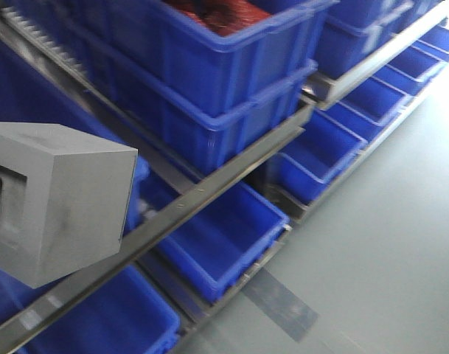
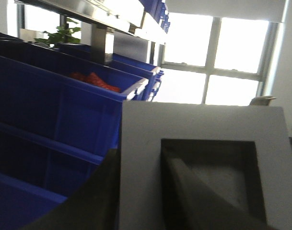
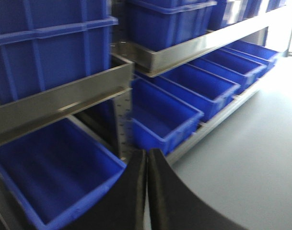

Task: Sort gray base to blue bin
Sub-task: 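Drive down the aisle of blue bins to the large blue bins, then swing the left arm over the farther blue bin with the block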

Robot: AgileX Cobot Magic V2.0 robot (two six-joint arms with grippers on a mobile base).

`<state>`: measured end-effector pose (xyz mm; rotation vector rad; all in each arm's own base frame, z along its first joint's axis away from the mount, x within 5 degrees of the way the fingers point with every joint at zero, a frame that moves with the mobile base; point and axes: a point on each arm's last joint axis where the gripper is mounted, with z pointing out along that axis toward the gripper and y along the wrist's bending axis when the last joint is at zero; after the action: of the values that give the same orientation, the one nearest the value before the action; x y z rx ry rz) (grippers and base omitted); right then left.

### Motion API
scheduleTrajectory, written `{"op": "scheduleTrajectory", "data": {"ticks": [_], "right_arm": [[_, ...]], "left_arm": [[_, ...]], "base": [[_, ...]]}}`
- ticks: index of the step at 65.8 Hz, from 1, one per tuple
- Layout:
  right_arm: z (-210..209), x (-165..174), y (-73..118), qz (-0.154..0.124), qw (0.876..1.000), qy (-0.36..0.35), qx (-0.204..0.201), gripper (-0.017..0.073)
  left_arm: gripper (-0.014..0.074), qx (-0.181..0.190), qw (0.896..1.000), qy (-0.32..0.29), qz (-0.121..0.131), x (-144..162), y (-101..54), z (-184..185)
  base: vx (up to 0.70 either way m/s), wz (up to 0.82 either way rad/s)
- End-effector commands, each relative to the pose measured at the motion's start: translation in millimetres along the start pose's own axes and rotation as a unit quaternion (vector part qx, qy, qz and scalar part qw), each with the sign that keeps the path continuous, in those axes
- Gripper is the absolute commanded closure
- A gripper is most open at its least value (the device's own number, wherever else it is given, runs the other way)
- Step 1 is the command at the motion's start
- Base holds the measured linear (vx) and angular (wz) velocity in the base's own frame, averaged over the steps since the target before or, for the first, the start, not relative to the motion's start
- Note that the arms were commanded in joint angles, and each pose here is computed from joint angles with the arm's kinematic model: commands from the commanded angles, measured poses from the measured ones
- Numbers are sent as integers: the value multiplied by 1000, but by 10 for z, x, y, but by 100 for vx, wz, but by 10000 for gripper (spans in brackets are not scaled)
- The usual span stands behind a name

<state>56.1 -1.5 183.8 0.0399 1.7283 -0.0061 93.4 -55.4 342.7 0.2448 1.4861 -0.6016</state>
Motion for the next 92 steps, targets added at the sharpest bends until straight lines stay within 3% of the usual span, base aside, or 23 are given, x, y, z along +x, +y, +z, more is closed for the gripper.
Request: {"op": "scheduleTrajectory", "data": {"ticks": [1, 54, 92], "right_arm": [[12, -52, -2, -9, 1000, -26, 2, 564], [12, -52, -2, -9, 1000, -26, 2, 564], [12, -52, -2, -9, 1000, -26, 2, 564]], "left_arm": [[601, 19, 997, -68, -8, -198, -50, -14], [601, 19, 997, -68, -8, -198, -50, -14], [601, 19, 997, -68, -8, -198, -50, -14]], "base": [[18, 69], [18, 69], [7, 28]]}}
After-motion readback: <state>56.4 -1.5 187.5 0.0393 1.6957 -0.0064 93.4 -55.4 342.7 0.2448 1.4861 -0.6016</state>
